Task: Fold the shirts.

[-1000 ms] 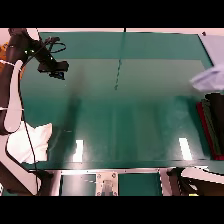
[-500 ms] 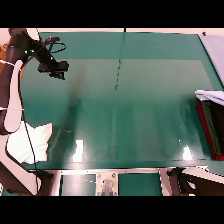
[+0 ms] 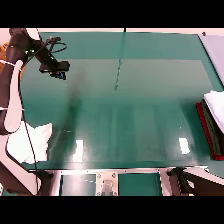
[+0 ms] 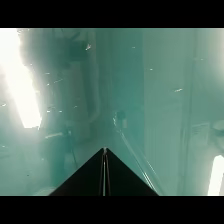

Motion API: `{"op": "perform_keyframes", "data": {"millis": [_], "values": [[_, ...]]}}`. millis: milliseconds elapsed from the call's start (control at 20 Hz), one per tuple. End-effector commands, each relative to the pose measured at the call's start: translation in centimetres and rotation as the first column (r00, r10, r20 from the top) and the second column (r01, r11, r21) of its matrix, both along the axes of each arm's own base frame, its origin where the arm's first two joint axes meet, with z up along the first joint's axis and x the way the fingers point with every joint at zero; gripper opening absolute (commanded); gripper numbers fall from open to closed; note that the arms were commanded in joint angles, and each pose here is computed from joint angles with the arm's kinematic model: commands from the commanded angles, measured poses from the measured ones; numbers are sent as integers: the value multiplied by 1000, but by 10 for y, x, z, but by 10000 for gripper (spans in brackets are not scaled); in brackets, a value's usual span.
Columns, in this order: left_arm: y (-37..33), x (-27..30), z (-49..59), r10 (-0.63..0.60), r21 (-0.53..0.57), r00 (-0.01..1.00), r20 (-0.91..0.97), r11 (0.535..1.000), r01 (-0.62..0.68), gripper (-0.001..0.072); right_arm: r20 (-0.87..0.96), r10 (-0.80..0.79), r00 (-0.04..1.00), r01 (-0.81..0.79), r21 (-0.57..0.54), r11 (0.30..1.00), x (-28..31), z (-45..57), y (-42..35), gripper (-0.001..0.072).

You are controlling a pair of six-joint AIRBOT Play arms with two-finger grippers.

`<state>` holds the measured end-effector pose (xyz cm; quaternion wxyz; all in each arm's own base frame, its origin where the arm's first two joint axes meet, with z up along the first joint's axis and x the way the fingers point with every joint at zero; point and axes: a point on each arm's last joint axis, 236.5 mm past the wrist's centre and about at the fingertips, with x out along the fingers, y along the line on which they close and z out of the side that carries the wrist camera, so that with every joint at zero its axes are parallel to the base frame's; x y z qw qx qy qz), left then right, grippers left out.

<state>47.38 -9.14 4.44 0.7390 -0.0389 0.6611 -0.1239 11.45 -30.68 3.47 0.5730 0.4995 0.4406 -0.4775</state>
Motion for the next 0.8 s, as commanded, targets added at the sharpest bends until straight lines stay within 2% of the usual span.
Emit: {"op": "perform_keyframes", "data": {"millis": [0, 50, 100, 250, 300, 350, 400, 450, 500, 600, 750], "values": [[-4, 1, 1, -5, -14, 1000, 6, 1000, 5, 29, -94, -40, 995, 43, 33, 999, -34, -44, 9, 86], [-4, 2, 2, -3, -15, 1000, 11, 1000, 4, 30, -100, -37, 994, 43, 55, 998, -35, -54, 14, 392], [-4, 3, 2, -3, -15, 1000, 15, 1000, 3, 30, -106, -34, 994, 42, 74, 996, -36, -58, 18, 620], [-4, 7, 2, -7, -17, 999, 35, 1000, 8, 30, -97, -30, 995, 36, 66, 997, -32, -32, 11, 616], [-4, 8, 3, -24, -15, 999, 43, 1000, 25, 29, -82, -19, 996, 23, 47, 999, -24, -13, 6, 583], [-5, 8, 3, -23, -17, 999, 44, 1000, 24, 29, -54, 3, 999, -2, 19, 1000, -11, 7, 1, 398], [-8, 7, 5, -26, -29, 999, 44, 999, 27, 29, 0, 39, 999, -39, -19, 999, 12, 27, -3, 175], [-12, 6, 9, -30, -47, 998, 47, 998, 32, 29, 75, 97, 993, -92, -66, 994, 45, 48, -3, 37], [-14, 4, 17, -33, -56, 998, 61, 998, 36, 29, 138, 165, 977, -150, -112, 982, 78, 65, 1, 14], [-15, -1, 38, -35, -64, 995, 98, 997, 41, 28, 209, 344, 916, -306, -194, 932, 141, 88, 25, 13], [-14, -21, 58, -29, -68, 991, 129, 997, 38, 28, 188, 617, 764, -582, -213, 785, 204, 80, 98, 13]]}}
